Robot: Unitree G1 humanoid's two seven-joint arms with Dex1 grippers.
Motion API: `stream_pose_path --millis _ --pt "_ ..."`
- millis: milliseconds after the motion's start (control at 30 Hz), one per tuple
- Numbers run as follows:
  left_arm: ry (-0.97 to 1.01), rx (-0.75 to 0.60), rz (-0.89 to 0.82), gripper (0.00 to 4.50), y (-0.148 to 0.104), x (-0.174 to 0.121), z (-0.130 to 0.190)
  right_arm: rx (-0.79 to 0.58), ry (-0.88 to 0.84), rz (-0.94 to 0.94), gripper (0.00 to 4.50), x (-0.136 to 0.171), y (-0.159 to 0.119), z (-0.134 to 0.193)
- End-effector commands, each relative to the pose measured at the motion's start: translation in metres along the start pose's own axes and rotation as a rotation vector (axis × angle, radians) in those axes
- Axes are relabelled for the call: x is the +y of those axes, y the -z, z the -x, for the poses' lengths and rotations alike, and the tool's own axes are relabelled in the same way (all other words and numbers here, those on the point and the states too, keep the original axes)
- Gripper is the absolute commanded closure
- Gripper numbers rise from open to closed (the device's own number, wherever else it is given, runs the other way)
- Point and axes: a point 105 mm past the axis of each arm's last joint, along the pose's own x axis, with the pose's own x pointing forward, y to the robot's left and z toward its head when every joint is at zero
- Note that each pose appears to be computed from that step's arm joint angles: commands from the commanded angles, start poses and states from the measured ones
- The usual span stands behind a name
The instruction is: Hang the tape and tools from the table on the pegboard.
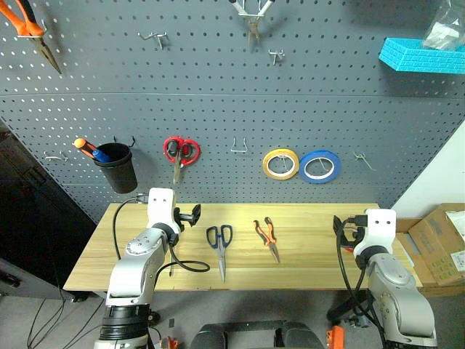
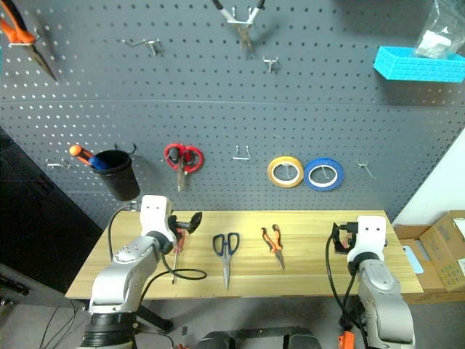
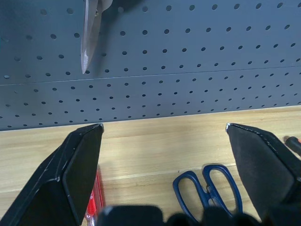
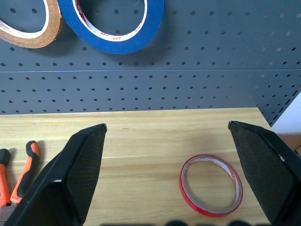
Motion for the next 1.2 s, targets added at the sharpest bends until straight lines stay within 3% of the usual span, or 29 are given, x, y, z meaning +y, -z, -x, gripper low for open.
stream_pose_path --millis 33,1067,1200 --pt "-0.018 -0.066 -0.008 0.01 -0.018 0.003 0.003 -0.052 -0.002 0.01 0.0 -0.001 -0.013 0.0" --pt "0.002 -0.066 -0.001 0.01 -0.018 -0.002 0.005 -0.047 -0.019 0.025 0.0 0.001 -0.012 0.002" --pt "0.073 -0.087 -0.038 0.01 -0.029 -0.016 0.0 -0.036 -0.022 0.032 0.0 -0.002 -0.014 0.001"
